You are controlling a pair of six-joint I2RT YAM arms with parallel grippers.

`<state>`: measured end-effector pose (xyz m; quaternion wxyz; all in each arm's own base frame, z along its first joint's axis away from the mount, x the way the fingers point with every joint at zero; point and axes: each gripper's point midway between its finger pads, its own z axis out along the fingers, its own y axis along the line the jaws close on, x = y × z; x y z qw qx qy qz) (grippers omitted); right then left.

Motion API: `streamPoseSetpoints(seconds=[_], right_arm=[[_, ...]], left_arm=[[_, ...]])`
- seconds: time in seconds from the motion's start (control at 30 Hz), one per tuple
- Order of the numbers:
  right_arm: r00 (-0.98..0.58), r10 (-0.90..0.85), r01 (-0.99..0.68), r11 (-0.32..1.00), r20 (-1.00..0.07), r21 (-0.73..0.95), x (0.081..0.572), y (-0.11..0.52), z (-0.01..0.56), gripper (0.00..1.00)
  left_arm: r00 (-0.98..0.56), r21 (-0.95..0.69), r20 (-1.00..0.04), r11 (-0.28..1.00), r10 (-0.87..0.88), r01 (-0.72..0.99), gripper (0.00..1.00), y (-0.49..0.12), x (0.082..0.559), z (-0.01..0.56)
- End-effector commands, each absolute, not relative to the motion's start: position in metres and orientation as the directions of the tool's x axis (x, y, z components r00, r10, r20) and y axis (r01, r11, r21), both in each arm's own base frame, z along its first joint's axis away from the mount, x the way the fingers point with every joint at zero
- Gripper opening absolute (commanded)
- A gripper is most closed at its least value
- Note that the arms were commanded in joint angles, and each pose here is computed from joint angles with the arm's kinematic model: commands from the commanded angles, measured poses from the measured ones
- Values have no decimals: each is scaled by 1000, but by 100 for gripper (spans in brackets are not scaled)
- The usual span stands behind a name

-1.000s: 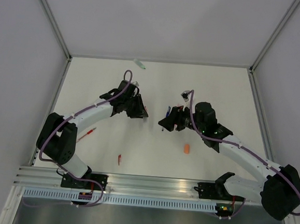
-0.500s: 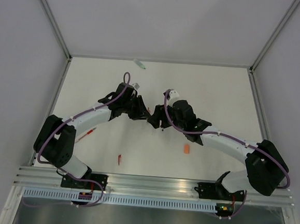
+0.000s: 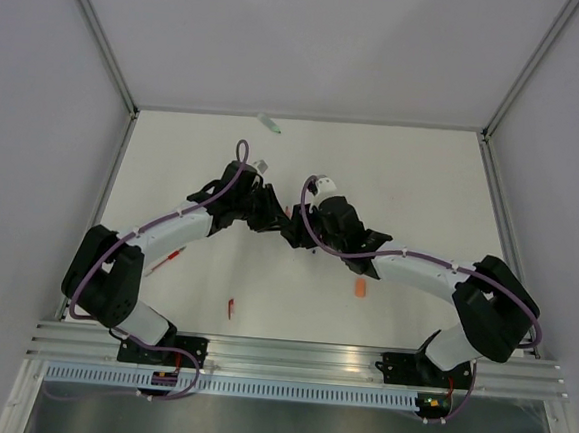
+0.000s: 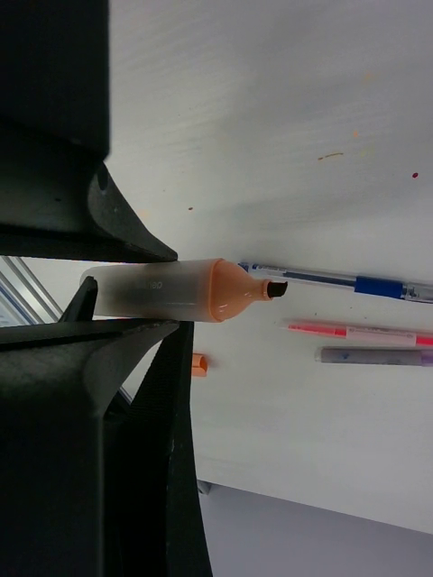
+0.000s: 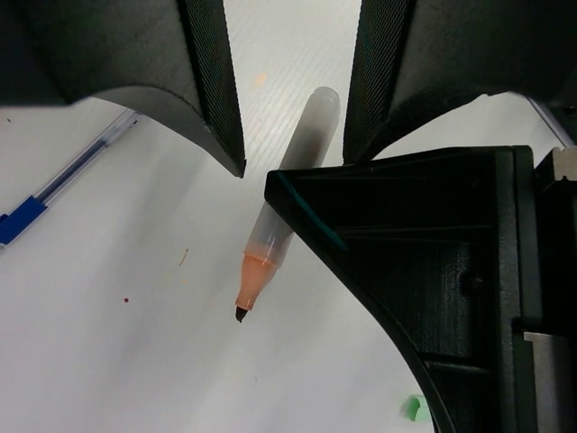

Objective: Insert the pens into the pen caps
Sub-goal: Pick up the pen from the center of the board.

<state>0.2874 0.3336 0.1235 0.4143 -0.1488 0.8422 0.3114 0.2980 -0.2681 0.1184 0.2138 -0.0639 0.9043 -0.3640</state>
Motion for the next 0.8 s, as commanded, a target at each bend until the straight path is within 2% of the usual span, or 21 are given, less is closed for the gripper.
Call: streamPoseSetpoints(seconds=[0.0,0.17,0.37,0.4,0.47,0.57,0.6,0.63,0.67,0.7,0.77], right_arm=[[-563,83,-512,745,-822,427,302,348,149,53],[-579,78,-518,734,-812,440,299,354,145,51],[-591,88,-507,733,-802,454,300,356,140,43],[-590,95,-504,733,-802,458,301,357,141,36],[-591,99,-498,735,-800,459,301,356,140,30],[-594,105,-498,730,-798,467,301,358,143,8],[-598,104,-497,729,-795,470,300,358,143,0],[-597,111,-495,728,-795,474,300,358,145,0],[-608,116,-480,734,-785,480,298,355,147,0],[-608,116,-480,734,-785,480,298,355,147,0],[-607,118,-459,756,-786,467,297,346,148,0]], left_arm=[[-886,-727,-362,682,-290,74,2,-274,297,140],[-881,-733,-370,675,-295,82,2,-274,297,144],[-882,-748,-368,657,-295,92,2,-276,295,146],[-881,-750,-369,655,-295,95,2,-276,294,147],[-878,-749,-377,655,-294,102,2,-275,294,149],[-878,-754,-397,640,-267,147,2,-278,291,153],[-877,-753,-415,632,-243,181,10,-280,290,156],[-877,-758,-424,619,-228,206,16,-282,287,159],[-870,-774,-453,570,-196,275,72,-285,279,169],[-873,-779,-449,561,-188,280,73,-286,276,170],[-834,-771,-519,525,-189,361,99,-287,276,188]])
